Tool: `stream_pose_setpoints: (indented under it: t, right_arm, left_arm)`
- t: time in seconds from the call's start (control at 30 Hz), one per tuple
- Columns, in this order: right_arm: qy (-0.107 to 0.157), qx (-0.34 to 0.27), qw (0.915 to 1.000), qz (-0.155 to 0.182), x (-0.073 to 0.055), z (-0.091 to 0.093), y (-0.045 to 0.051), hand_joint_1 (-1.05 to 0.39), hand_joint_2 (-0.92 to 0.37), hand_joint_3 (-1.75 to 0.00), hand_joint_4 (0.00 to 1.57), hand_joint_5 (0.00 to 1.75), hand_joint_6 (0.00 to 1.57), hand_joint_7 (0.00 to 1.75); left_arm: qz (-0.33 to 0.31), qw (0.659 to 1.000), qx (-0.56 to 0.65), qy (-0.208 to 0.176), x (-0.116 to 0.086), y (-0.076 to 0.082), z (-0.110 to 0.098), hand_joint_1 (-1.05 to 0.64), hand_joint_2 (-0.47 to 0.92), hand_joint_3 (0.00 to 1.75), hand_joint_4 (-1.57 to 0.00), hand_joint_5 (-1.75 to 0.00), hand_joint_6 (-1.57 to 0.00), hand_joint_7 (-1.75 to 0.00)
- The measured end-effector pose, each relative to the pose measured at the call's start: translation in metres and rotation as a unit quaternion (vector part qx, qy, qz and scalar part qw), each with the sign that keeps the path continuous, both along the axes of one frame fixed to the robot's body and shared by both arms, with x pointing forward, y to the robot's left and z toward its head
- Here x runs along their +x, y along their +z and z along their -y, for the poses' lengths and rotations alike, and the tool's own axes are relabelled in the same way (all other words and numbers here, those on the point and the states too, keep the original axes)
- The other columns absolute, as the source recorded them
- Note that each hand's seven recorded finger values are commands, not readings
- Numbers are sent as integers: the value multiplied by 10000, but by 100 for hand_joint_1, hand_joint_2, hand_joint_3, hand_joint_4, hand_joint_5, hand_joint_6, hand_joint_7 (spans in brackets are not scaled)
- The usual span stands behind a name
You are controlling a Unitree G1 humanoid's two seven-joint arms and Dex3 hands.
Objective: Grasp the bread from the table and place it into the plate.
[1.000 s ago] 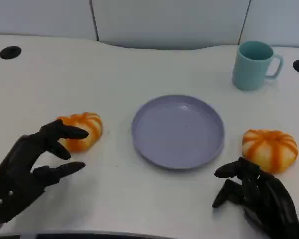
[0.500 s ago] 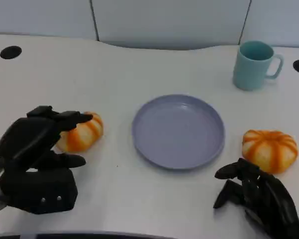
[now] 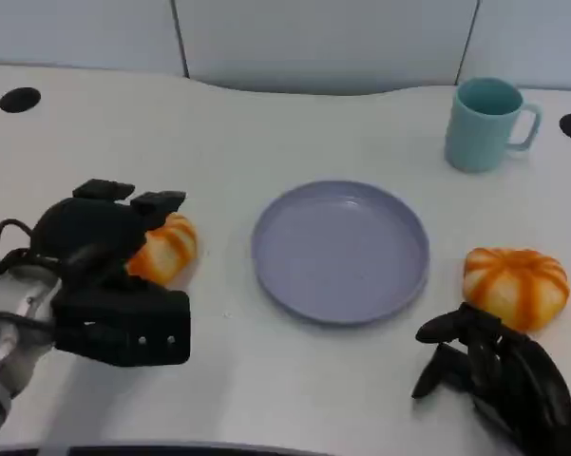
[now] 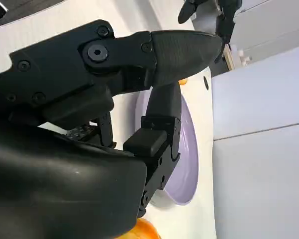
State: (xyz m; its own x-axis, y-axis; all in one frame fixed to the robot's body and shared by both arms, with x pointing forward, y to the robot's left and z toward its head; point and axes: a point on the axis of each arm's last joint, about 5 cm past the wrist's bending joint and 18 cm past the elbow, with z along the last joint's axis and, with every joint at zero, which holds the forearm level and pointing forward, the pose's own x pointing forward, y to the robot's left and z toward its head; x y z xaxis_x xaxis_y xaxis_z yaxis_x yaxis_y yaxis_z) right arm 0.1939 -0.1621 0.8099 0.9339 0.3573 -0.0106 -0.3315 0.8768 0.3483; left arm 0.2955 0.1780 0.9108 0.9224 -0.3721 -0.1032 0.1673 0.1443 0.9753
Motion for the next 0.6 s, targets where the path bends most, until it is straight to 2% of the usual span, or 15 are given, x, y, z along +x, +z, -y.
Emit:
stream_pose_setpoints:
  t: [0.43,0.6]
  right_arm:
    - [42,62,10000,-34,-4,64,-1,-42,-92,-35,66,152,71,98]
    - [25,163,9998,-72,-4,73,-4,-41,-92,-32,69,145,73,98]
  left_arm:
    - [-895,9954,233,265,192,-25,174,-84,90,1,0,-7,-12,-1]
    - [-1198,9914,339,401,221,-90,224,-81,90,0,-1,-8,-12,0]
